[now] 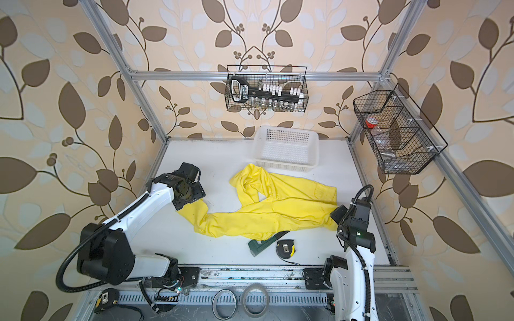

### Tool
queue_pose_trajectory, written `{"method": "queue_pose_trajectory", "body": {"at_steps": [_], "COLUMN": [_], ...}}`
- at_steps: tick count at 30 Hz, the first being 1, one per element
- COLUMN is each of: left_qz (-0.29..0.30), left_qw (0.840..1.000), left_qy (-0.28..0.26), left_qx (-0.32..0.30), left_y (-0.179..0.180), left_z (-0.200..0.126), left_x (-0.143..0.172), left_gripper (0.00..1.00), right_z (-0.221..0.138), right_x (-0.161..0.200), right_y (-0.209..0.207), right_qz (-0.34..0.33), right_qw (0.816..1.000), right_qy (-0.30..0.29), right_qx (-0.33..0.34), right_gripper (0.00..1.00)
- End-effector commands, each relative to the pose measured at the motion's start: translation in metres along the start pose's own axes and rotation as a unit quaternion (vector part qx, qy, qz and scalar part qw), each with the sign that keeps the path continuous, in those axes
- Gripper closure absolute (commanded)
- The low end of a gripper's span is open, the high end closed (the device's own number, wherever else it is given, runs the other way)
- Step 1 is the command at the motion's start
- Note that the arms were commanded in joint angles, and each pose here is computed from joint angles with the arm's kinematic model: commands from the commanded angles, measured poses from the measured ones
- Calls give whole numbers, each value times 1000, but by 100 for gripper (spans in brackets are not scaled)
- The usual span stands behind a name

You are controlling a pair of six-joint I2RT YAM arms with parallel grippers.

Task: Fold and stack the trousers
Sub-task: Flatten out the trousers at the center of the table.

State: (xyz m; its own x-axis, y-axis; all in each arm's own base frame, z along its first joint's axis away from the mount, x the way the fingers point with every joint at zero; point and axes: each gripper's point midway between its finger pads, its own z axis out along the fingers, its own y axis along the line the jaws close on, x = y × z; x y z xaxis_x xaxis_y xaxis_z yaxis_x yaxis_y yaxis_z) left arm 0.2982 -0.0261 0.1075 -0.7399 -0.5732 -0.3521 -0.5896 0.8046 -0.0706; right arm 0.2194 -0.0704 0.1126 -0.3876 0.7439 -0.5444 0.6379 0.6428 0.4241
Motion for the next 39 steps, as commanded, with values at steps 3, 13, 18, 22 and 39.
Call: {"method": "queue_pose_trajectory", "body": {"at_steps": [3, 13, 18, 22, 39], "left_qz": [-53, -19, -10, -12, -10], "left_qw": [997, 994, 993, 992, 967], "left_qy": [-13, 11, 19, 5, -234], "left_qx": [-56, -105, -116, -127, -96], "left_y": [0, -1, 0, 9, 37], "left_z": [19, 62, 72, 61, -138], "left_x": [-25, -27, -29, -31, -154], "left_gripper": [19, 32, 50, 85, 100], "right_z": [6, 10, 11, 10, -60], "right_x": [6, 7, 8, 5, -126], "right_y": [11, 21, 25, 27, 82], "right_qz": [-1, -1, 0, 2, 20], "right_qw": [999, 998, 998, 998, 985], "right_qy": [15, 28, 31, 27, -149], "right_qx": [-30, -54, -61, -63, -86], "right_gripper": [100, 100, 100, 100, 100]}}
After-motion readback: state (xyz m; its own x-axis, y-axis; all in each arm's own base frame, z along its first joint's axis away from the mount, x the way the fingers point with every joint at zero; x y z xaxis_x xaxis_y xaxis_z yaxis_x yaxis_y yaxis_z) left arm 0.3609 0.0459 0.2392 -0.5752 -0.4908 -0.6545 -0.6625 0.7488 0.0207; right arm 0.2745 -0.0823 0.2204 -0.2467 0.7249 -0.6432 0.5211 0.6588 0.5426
